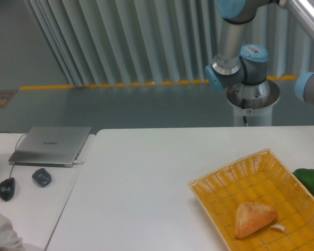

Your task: Place the red peppers in a basket

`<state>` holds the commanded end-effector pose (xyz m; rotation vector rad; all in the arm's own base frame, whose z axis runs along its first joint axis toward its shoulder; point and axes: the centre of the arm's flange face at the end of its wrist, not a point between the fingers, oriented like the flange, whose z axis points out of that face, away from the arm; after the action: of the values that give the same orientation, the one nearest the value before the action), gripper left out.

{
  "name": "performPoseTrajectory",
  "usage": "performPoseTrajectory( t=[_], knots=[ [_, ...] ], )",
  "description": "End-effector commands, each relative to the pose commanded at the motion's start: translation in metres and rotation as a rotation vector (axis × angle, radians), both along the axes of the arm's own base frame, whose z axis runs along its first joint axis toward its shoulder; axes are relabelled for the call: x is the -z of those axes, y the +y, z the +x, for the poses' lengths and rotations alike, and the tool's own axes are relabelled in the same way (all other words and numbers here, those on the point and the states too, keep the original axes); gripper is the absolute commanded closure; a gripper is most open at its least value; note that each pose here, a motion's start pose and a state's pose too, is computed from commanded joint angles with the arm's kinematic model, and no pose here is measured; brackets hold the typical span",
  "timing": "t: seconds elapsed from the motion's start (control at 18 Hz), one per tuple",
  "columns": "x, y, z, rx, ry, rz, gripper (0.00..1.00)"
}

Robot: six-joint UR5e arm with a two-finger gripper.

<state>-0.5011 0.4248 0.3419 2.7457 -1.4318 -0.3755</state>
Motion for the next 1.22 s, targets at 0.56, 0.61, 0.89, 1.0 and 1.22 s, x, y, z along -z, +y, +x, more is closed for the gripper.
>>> performPoseTrajectory(
  t=[0.56, 0.61, 0.89, 1.0, 1.22],
  knots=[
    [0.029, -0.008, -0.017, 0.247, 0.055, -0.246, 0.04],
    [0.033, -0.008, -0.018, 0.248, 0.051, -0.248, 0.04],
    [0.044, -0.004, -0.022, 0.249, 0.042, -0.251, 0.04],
    [0.053, -0.002, -0.025, 0.246, 0.042, -0.253, 0.04],
    [0.061, -0.002, -0.027, 0.246, 0.035, -0.27, 0.04]
  ],
)
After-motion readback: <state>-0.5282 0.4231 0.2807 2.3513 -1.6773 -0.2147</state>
